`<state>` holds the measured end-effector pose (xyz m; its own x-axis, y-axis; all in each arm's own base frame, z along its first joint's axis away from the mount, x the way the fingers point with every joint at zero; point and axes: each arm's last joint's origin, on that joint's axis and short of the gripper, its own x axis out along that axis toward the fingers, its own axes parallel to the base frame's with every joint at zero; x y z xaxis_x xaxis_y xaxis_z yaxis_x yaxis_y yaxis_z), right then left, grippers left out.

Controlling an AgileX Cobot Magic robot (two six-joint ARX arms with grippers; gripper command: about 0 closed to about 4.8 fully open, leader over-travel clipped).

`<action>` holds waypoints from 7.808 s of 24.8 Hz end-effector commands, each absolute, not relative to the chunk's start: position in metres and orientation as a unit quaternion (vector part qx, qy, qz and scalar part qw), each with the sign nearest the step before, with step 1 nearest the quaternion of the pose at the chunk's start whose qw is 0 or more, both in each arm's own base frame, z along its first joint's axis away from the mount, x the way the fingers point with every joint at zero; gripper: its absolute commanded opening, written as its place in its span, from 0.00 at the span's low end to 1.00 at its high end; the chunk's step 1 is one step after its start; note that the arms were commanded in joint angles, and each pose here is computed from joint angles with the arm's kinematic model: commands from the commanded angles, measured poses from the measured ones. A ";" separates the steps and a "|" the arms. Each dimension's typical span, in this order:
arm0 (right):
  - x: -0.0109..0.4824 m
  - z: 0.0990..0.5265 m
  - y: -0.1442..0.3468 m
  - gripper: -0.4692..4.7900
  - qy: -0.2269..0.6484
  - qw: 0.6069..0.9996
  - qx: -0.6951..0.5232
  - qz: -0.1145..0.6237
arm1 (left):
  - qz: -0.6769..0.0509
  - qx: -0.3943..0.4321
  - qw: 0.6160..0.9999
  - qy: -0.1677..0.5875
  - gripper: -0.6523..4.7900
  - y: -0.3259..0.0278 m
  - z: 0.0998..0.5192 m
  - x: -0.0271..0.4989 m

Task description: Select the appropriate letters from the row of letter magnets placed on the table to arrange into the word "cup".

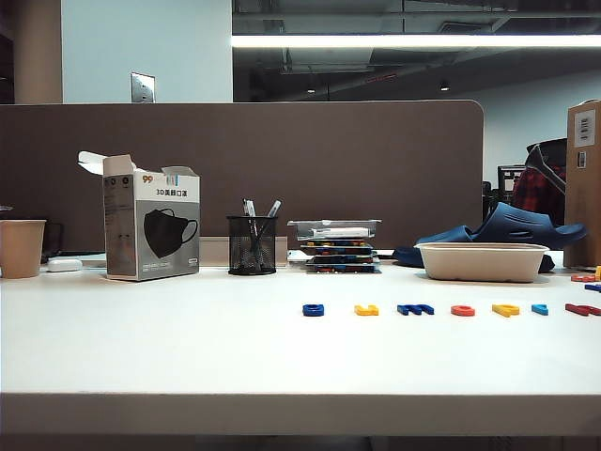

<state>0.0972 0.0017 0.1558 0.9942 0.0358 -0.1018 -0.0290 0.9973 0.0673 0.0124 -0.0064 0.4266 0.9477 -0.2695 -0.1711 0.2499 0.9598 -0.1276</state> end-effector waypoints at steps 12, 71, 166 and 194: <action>0.097 0.157 0.001 0.09 0.037 0.999 0.034 0.012 | -0.262 -0.178 0.923 0.217 0.11 -0.023 0.542 0.043; 0.097 0.161 0.001 0.09 0.027 0.999 0.034 0.012 | -0.175 -0.071 0.900 0.394 0.11 -0.234 0.472 0.119; 0.369 0.310 0.105 0.45 0.597 0.799 0.023 0.073 | -0.175 -0.070 0.900 0.394 0.11 -0.235 0.472 0.120; 0.360 0.217 0.122 0.50 0.614 0.788 0.030 0.041 | -0.175 -0.070 0.900 0.394 0.11 -0.235 0.472 0.120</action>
<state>0.3600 0.1219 0.2152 0.2244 0.1141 -0.9678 -0.0369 0.9934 0.1086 0.1200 -0.2355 0.4699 0.6187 -0.3675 -0.6944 0.2577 0.9299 -0.2626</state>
